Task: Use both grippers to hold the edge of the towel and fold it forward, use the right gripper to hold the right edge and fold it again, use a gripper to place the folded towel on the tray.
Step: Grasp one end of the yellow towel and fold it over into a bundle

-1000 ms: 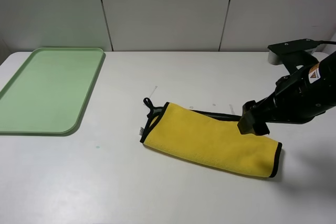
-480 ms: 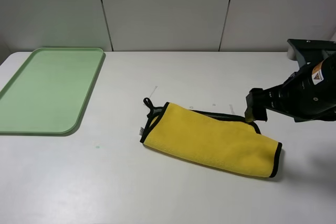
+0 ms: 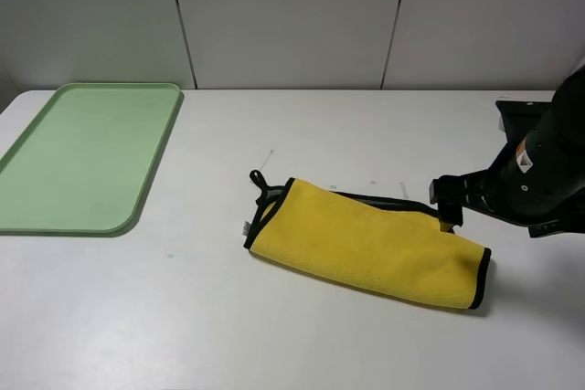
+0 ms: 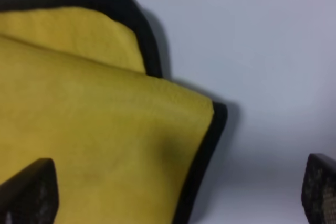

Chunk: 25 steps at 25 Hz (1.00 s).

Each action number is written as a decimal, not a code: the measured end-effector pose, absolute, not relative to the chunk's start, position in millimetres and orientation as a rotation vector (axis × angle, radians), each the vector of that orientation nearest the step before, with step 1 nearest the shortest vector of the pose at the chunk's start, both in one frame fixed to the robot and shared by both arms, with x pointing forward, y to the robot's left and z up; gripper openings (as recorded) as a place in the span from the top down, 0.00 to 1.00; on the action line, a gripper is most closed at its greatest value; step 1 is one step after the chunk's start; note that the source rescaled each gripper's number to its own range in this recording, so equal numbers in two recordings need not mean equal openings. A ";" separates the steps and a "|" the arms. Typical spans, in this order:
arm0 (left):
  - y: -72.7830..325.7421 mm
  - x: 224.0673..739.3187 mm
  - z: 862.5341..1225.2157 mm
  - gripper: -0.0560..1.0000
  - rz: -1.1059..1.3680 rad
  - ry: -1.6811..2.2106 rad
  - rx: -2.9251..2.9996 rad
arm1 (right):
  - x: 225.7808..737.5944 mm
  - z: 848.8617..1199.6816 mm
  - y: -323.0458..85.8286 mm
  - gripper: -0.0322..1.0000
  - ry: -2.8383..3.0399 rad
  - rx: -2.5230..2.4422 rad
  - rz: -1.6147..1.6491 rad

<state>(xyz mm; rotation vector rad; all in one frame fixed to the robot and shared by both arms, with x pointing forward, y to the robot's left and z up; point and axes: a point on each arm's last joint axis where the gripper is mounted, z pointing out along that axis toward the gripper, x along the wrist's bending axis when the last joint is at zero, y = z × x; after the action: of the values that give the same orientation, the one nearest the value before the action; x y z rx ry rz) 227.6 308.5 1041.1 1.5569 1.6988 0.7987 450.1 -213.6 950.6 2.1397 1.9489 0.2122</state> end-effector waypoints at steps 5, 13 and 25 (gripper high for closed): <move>308.5 227.6 1041.1 0.00 0.799 1.699 1.557 | 455.1 926.0 -211.9 0.00 1.990 2.140 0.072; 308.5 227.6 1041.1 0.00 0.799 1.699 1.557 | 463.8 900.0 -205.3 0.00 2.073 2.093 0.060; 308.5 227.6 1041.1 0.00 0.799 1.699 1.557 | 470.7 867.2 -200.5 0.00 2.175 2.020 0.013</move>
<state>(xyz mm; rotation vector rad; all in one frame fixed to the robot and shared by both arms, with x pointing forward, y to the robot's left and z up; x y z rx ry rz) 227.6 308.5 1041.1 1.5569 1.6988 0.7987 470.7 -200.5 867.2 2.0204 2.1749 0.0128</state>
